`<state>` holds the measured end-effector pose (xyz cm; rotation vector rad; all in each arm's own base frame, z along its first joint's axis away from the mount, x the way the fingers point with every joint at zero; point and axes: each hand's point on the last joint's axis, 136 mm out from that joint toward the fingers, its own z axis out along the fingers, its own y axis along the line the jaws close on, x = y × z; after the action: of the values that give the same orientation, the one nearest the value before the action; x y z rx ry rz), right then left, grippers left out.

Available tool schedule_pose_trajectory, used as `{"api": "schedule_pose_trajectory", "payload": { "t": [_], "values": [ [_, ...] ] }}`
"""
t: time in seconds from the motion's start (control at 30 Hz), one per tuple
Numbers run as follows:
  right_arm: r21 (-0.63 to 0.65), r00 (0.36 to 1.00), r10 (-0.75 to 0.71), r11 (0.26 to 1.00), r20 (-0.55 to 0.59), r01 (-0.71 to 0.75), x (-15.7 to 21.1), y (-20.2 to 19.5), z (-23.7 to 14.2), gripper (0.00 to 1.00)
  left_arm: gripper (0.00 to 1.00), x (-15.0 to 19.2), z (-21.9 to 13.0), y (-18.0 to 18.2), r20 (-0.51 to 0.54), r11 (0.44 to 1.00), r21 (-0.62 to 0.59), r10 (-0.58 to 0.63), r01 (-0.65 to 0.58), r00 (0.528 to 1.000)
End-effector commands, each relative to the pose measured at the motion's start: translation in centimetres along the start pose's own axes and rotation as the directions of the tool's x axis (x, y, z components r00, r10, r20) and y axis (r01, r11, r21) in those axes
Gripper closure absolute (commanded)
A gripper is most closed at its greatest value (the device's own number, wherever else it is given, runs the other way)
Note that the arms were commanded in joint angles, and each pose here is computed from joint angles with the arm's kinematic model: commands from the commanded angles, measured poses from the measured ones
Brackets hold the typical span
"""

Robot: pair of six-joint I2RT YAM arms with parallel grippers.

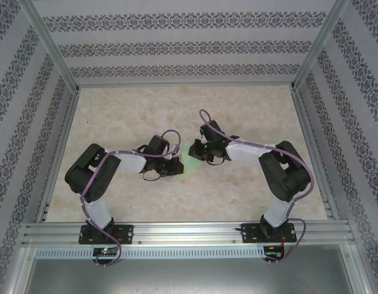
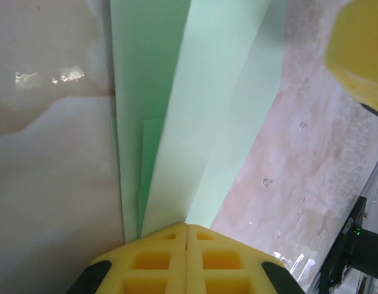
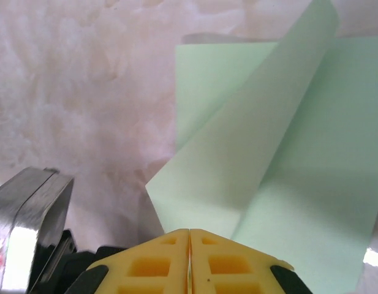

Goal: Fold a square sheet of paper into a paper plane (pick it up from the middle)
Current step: Fourth fold the wing at the center of the table.

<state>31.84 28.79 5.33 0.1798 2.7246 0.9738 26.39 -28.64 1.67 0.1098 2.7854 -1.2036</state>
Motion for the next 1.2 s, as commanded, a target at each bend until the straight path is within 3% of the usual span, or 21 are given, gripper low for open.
{"api": "schedule_pose_trajectory", "payload": {
  "t": [0.0,0.13,0.47,0.67,1.17],
  "values": [
    [-0.103,0.999,-0.021,0.995,-0.043,0.016,1.5,1.6,0.7,0.92,0.93,3.8,0.9,4.4,-0.1,0.987,-0.153,-0.068,0.053,0.993],
    [-0.09,0.996,-0.051,0.995,-0.077,0.044,3.1,2.0,2.0,0.92,0.93,3.8,0.8,4.3,-0.104,0.987,-0.155,-0.064,0.047,0.993],
    [-0.021,0.994,0.002,1.0,-0.111,-0.004,3.7,-1.6,4.7,0.93,0.94,4.1,0.8,4.7,-0.117,0.985,-0.169,-0.066,0.046,0.991],
    [0.03,0.997,0.017,0.999,-0.082,-0.014,2.3,-3.7,4.3,0.93,0.95,4.4,0.9,5.1,-0.124,0.982,-0.182,-0.07,0.046,0.99],
    [0.015,0.998,0.055,0.998,-0.016,-0.055,-4.5,-5.7,3.3,0.92,0.98,5.8,0.9,6.4,-0.148,0.976,-0.208,-0.089,0.057,0.985]
  ]
}}
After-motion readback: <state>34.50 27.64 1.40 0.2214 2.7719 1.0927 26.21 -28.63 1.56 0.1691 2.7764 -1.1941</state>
